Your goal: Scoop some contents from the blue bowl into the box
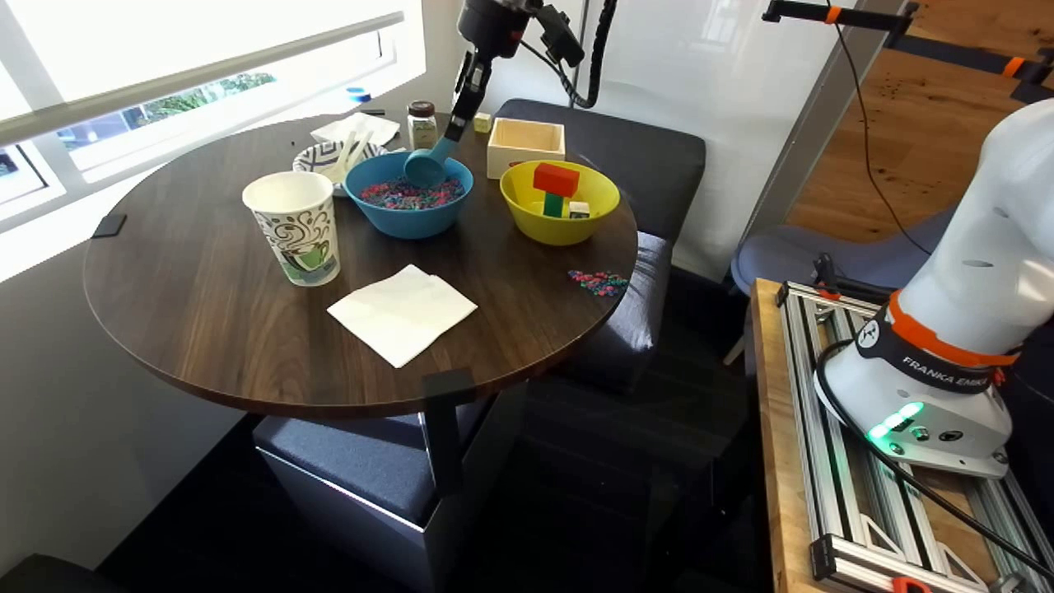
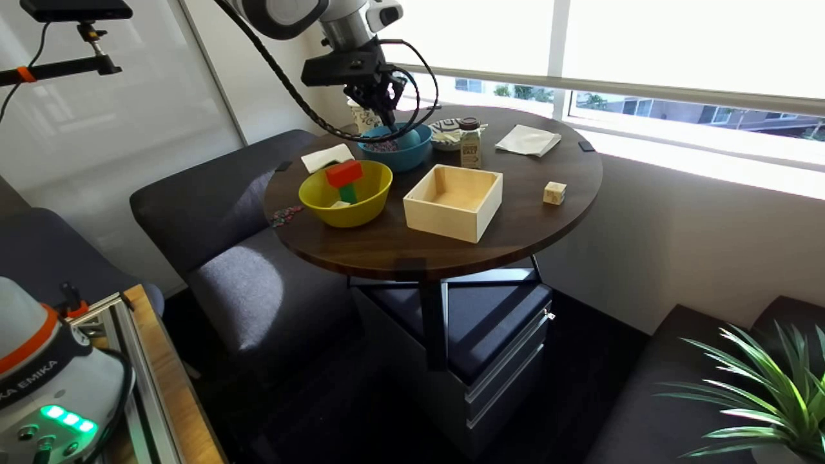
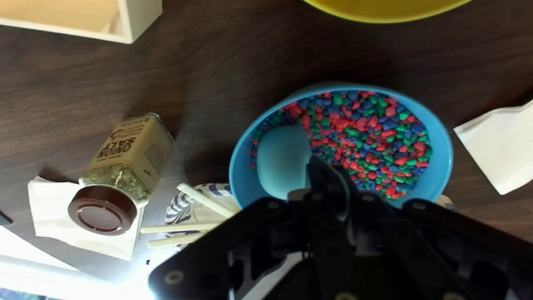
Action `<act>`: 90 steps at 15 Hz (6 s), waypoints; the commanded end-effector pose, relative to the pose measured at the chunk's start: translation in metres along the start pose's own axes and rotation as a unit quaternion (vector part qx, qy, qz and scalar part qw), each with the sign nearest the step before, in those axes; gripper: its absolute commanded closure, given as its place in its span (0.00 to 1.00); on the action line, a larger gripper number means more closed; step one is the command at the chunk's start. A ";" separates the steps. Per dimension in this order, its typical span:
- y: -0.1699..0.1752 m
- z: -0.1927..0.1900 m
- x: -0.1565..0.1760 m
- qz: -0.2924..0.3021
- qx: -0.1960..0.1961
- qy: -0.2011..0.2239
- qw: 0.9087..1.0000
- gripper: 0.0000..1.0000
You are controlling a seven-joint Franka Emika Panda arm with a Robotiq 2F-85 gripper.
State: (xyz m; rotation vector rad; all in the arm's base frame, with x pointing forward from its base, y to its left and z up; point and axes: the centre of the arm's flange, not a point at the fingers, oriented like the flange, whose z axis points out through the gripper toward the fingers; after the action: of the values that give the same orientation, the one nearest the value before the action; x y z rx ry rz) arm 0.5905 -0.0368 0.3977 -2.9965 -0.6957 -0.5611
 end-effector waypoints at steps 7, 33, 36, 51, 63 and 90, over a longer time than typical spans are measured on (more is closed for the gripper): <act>-0.014 0.023 -0.004 0.097 0.089 -0.150 0.980 0.98; 0.003 0.072 0.035 0.314 0.303 -0.367 0.821 0.98; 0.012 0.073 0.036 0.330 0.335 -0.378 0.798 0.98; 0.048 0.088 0.027 0.341 0.488 -0.383 0.707 0.98; 0.094 0.029 0.005 0.168 0.626 -0.305 0.698 0.98; 0.258 -0.048 -0.160 0.277 0.570 -0.098 0.768 0.98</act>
State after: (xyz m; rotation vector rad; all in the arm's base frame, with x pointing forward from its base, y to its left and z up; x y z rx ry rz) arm 0.5689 -0.3426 0.4181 -1.8434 -0.0466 0.1597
